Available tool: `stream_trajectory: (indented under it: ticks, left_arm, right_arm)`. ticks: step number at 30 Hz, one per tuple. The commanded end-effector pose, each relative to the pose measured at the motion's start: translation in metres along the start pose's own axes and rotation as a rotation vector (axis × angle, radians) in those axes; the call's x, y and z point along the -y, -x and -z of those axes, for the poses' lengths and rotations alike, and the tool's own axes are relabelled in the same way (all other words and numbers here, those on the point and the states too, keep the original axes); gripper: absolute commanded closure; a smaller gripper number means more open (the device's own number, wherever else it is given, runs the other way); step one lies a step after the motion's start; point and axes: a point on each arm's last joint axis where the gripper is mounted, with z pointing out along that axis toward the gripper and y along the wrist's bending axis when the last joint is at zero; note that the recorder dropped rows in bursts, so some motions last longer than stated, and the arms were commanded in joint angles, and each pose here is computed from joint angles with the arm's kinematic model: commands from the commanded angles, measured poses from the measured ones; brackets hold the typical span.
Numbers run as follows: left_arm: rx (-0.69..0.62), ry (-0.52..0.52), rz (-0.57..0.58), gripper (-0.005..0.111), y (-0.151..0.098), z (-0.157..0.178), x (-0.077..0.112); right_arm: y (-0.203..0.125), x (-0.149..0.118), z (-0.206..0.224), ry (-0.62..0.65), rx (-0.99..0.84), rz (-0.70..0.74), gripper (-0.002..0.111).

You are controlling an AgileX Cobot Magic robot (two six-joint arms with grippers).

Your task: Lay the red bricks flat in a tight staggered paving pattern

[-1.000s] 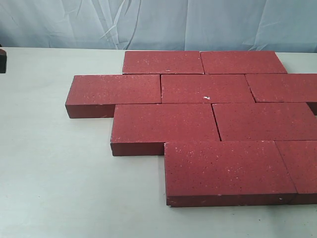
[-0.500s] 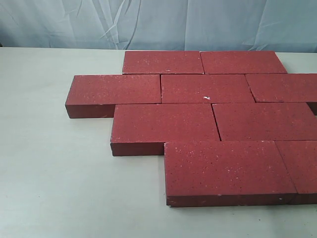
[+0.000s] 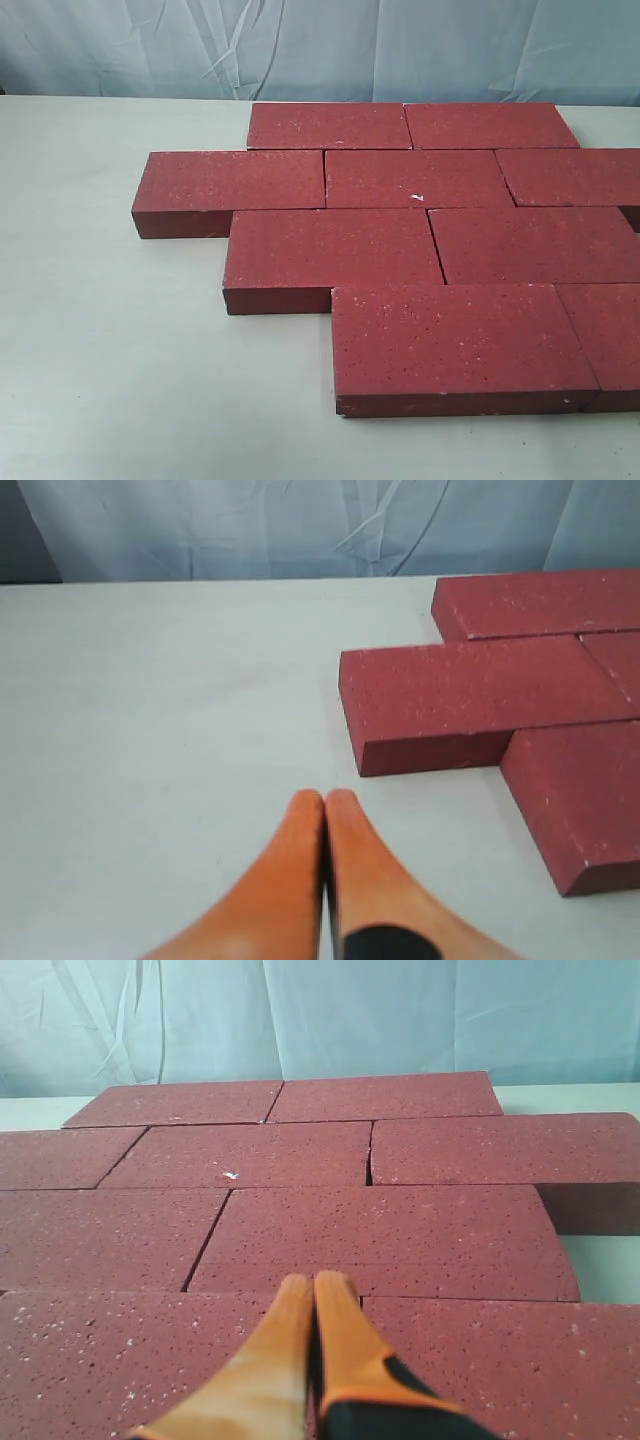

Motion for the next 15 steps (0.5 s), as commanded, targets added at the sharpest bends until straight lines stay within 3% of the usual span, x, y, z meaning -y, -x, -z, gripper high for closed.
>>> stream_trajectory:
  ticks: [1,15]
  left_arm:
    - [0.014,0.011,0.014,0.107,-0.032,0.002,-0.001]
    - [0.177,0.043,0.005,0.107,-0.098,0.007,-0.005]
  right_arm:
    - [0.001,0.000,0.000,-0.004,0.019,0.002,0.109]
    - [0.001,0.000,0.000,-0.004,0.019,0.002,0.109]
